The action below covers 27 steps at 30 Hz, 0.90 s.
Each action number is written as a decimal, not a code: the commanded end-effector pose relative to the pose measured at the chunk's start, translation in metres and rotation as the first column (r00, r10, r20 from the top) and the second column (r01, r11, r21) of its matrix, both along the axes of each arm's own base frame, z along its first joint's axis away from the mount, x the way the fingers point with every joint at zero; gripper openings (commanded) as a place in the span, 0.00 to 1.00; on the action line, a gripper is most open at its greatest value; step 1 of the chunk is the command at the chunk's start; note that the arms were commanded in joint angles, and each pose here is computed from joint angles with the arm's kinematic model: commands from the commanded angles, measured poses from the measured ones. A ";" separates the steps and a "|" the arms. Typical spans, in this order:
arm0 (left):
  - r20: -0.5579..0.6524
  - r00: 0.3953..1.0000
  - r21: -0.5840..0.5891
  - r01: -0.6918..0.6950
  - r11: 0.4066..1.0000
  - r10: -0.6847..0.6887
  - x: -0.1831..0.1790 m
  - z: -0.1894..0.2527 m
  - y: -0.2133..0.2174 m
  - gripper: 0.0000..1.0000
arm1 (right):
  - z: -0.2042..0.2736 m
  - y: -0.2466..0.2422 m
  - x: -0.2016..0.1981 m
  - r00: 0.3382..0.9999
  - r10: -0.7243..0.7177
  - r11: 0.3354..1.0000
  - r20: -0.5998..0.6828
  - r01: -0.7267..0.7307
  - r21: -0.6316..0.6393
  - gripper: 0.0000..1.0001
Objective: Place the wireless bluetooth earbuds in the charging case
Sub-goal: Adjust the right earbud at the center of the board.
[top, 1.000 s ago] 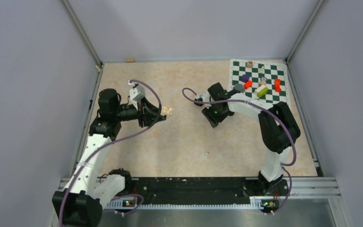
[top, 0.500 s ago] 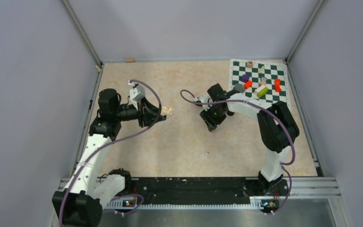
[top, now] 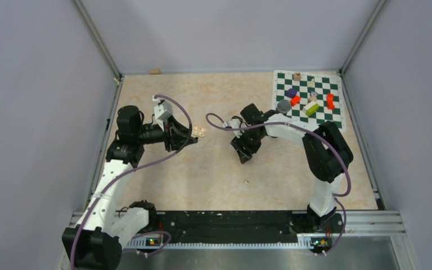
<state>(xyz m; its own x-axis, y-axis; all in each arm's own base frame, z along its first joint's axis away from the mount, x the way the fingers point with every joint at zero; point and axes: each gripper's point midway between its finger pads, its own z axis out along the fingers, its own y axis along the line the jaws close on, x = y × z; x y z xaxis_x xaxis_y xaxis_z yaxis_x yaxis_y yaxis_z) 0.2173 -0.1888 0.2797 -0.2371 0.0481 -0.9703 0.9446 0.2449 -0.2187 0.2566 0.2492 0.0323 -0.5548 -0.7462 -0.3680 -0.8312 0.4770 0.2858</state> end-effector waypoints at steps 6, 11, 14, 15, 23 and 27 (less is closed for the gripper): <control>0.060 0.998 -0.012 0.016 1.000 -0.016 -0.004 0.009 0.001 0.00 | 0.002 -0.013 0.025 0.984 -0.019 0.994 0.175 0.037 -0.101 0.50; 0.060 0.998 -0.014 0.019 1.000 -0.018 -0.005 0.010 0.001 0.00 | -0.006 -0.017 0.026 0.977 0.010 0.985 0.215 0.027 -0.169 0.51; 0.058 0.998 -0.014 0.019 1.000 -0.019 -0.006 0.010 0.001 0.00 | -0.002 -0.021 0.028 0.971 0.021 0.982 0.237 0.025 -0.186 0.51; 0.060 0.998 -0.014 0.019 1.000 -0.019 -0.006 0.010 0.001 0.00 | -0.001 -0.023 0.030 0.968 0.024 0.981 0.249 0.025 -0.195 0.51; 0.054 0.998 -0.017 0.024 1.000 -0.023 -0.005 0.009 0.000 0.00 | 0.011 -0.033 0.036 0.951 0.035 0.974 0.307 0.036 -0.224 0.52; 0.052 0.998 -0.018 0.024 1.000 -0.023 -0.005 0.010 0.000 0.00 | 0.013 -0.035 0.042 0.941 0.024 0.970 0.336 0.059 -0.237 0.52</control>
